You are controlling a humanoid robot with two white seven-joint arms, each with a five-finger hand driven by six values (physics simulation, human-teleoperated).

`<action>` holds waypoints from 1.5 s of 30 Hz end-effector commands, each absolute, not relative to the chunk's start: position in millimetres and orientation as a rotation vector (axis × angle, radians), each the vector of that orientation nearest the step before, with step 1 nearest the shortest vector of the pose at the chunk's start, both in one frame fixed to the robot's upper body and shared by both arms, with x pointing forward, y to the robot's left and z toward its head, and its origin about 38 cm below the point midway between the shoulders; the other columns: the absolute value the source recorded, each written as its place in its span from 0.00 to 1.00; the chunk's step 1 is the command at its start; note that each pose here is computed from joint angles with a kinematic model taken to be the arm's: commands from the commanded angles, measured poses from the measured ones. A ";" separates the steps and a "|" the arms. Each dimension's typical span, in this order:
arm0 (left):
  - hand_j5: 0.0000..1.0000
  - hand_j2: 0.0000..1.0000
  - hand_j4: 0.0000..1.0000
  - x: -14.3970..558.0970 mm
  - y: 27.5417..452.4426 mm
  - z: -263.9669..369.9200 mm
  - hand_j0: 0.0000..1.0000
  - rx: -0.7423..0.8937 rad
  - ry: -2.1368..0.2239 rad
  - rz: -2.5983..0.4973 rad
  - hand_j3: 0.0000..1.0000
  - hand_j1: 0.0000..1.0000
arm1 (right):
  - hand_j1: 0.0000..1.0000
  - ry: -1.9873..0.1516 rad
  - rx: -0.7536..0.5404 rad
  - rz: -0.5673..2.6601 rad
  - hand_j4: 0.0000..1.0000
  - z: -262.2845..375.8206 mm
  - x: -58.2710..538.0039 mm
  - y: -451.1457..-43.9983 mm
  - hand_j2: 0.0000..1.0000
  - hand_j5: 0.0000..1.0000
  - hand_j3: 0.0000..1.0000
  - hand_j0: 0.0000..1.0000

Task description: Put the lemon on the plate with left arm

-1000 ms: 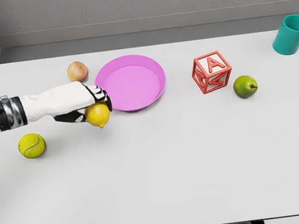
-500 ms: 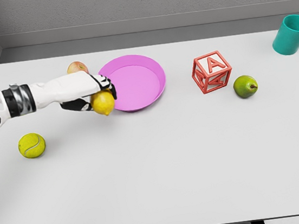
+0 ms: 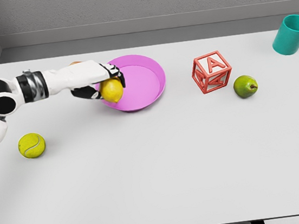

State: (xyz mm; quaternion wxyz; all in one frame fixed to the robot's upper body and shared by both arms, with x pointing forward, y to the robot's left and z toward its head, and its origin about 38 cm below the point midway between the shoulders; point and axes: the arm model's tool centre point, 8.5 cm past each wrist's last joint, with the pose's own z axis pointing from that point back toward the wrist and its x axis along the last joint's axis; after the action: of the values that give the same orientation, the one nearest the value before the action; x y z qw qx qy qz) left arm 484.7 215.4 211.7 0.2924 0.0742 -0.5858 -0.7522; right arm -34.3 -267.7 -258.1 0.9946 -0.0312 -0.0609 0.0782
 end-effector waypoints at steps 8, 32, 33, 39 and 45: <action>0.28 0.28 0.28 505.3 196.8 206.4 0.28 0.174 -1.541 -1.976 0.28 0.28 | 1.00 -0.122 -0.062 0.156 1.00 -258.1 -34.3 -267.7 1.00 1.00 1.00 1.00; 0.99 0.99 0.99 536.0 175.8 211.4 0.99 0.192 -1.507 -1.939 0.99 0.99 | 1.00 -0.122 -0.062 0.156 1.00 -258.1 -34.3 -267.7 1.00 1.00 1.00 1.00; 0.99 0.99 0.99 535.8 175.8 210.6 0.99 0.190 -1.506 -1.939 0.99 0.99 | 1.00 -0.122 -0.062 0.156 1.00 -258.1 -34.3 -267.7 1.00 1.00 1.00 1.00; 1.00 1.00 1.00 481.7 255.6 245.0 1.00 0.209 -1.580 -1.960 1.00 1.00 | 1.00 -0.122 -0.062 0.156 1.00 -258.1 -34.3 -267.7 1.00 1.00 1.00 1.00; 1.00 1.00 1.00 456.9 350.3 247.4 1.00 0.264 -1.446 -1.864 1.00 1.00 | 1.00 -0.122 -0.062 0.156 1.00 -258.1 -34.3 -267.7 1.00 1.00 1.00 1.00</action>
State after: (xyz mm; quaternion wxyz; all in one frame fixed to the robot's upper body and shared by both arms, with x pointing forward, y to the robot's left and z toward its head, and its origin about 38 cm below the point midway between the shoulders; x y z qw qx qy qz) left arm 463.1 321.2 229.4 0.3615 0.0850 -0.5686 -0.7340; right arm -34.3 -267.7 -258.1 0.9946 -0.0312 -0.0609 0.0782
